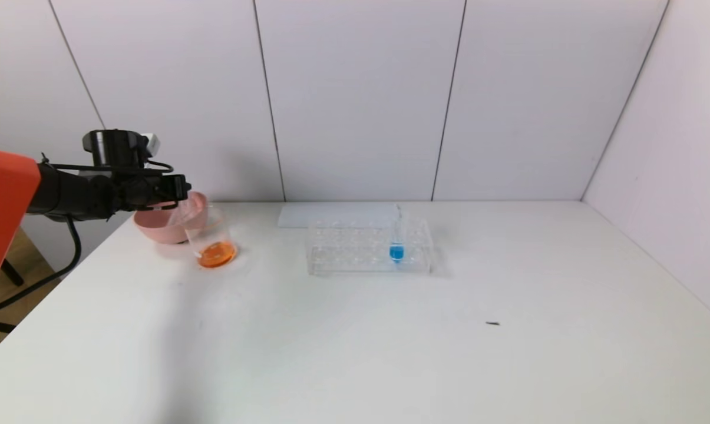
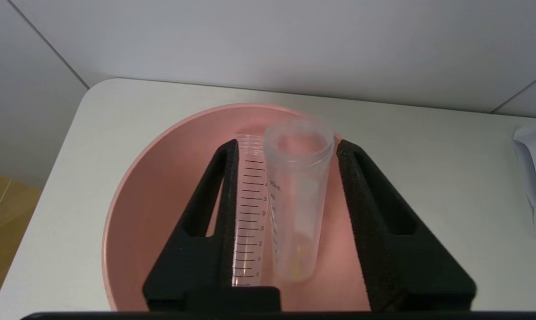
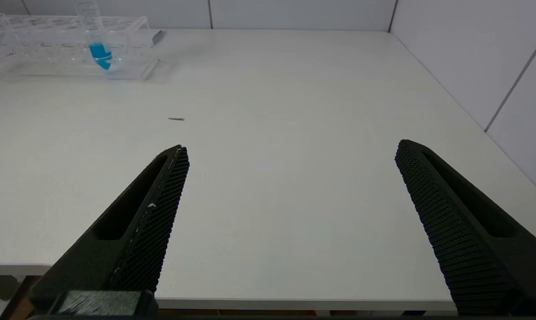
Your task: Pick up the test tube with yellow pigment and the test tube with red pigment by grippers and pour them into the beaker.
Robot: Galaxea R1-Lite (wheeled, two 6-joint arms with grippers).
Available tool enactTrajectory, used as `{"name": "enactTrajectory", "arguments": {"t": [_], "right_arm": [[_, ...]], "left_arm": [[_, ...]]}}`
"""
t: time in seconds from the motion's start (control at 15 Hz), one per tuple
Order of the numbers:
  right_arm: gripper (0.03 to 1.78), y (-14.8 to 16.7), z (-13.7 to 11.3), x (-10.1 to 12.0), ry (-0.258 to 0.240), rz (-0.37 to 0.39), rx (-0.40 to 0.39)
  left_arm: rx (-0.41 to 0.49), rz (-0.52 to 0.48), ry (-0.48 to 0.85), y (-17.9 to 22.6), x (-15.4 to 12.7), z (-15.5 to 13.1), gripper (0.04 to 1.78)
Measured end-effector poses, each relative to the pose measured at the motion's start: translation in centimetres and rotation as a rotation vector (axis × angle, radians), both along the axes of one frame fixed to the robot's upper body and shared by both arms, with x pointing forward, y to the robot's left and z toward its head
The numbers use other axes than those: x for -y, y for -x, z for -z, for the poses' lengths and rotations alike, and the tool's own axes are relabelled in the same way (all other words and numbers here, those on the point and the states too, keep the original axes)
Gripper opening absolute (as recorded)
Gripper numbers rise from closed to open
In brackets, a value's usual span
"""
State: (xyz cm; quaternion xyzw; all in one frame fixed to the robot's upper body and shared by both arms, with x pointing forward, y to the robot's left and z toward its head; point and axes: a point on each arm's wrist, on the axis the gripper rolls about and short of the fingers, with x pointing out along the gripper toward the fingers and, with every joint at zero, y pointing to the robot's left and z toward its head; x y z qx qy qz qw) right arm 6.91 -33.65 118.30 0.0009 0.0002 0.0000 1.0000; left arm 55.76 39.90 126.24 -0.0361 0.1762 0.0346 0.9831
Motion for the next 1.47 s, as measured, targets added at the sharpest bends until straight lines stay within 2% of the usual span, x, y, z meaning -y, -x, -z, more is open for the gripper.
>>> {"name": "enactTrajectory", "arguments": {"t": [0.2,0.33,0.47,0.6,1.47], "right_arm": [[1.7,0.0,0.0,0.0,0.0,0.0,0.0],[1.7,0.0,0.0,0.0,0.0,0.0,0.0],[1.7,0.0,0.0,0.0,0.0,0.0,0.0],[1.7,0.0,0.0,0.0,0.0,0.0,0.0],[1.7,0.0,0.0,0.0,0.0,0.0,0.0]], "left_arm": [[-0.001,0.0,0.0,0.0,0.0,0.0,1.31],[0.001,-0.001,-0.001,0.1,0.0,0.0,1.56],[0.006,-0.001,-0.001,0.2,0.0,-0.3,1.72],[0.011,-0.002,-0.002,0.4,0.0,-0.6,1.77],[0.037,0.015,-0.023,3.7,0.9,-3.6,1.76]]}}
